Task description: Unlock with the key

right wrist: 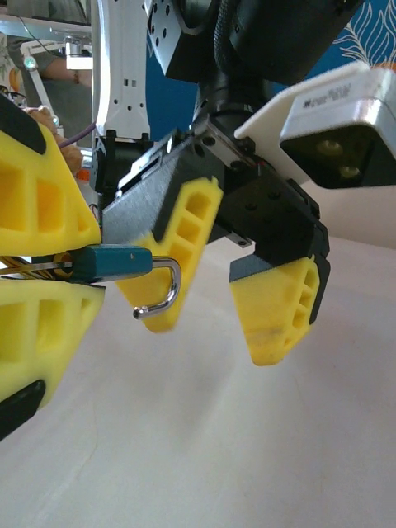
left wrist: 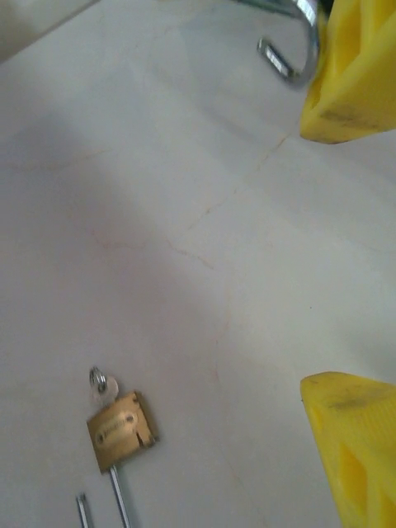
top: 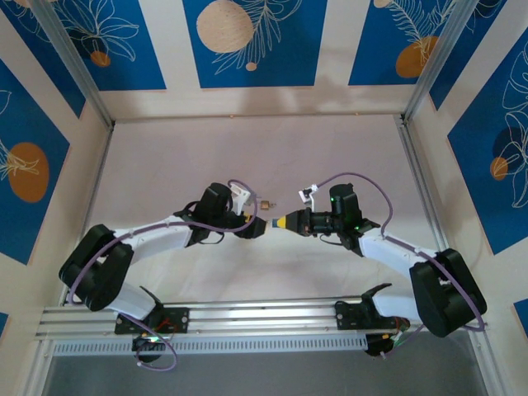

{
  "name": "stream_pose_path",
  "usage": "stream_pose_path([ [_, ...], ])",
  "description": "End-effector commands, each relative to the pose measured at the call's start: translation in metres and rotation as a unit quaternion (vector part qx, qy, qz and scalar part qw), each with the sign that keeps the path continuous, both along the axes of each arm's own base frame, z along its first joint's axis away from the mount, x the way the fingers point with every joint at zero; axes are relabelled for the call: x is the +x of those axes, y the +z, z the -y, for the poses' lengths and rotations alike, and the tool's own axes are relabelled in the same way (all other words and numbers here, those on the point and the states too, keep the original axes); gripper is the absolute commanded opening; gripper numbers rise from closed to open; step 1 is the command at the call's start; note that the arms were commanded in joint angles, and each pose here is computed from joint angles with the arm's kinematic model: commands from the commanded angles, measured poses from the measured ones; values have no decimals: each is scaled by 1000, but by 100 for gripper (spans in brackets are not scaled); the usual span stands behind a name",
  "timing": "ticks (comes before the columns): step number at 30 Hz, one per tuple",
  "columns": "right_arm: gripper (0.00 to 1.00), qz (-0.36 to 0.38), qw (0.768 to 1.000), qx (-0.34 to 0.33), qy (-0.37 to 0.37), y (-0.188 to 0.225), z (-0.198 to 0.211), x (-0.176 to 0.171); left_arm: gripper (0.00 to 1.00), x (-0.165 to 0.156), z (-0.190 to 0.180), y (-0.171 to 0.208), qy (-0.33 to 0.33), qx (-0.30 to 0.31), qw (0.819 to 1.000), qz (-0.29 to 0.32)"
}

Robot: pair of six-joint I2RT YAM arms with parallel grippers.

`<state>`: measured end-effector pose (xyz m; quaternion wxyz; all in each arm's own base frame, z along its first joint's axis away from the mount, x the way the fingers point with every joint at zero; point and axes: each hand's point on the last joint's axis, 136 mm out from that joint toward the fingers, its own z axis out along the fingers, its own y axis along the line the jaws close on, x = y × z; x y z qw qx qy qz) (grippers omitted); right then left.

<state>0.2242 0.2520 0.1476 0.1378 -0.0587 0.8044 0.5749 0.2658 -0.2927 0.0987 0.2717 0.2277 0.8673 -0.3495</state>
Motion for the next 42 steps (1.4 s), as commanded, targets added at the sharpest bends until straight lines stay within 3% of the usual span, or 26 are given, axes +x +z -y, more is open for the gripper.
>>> stream_pose_path([
  [1,1,-23,1000,4,20,-11,-7,-9,70,19,-18,-8,53,44,997,29],
  [9,0,-25,998,-53,9,-46,-15,11,76,23,-82,15,169,104,975,101],
  [14,0,-29,997,-72,16,-66,-26,25,78,16,-107,37,201,110,964,135],
  [21,0,-45,992,-113,22,-95,-33,35,79,14,-112,45,202,110,961,153],
  [35,1,-85,985,-146,29,-125,-19,17,80,14,-114,57,207,101,958,173],
  [37,4,-88,985,-144,27,-125,-17,18,80,14,-114,59,207,100,957,176],
  [42,34,-95,984,-150,10,-121,-9,26,93,14,-117,72,214,94,955,184],
])
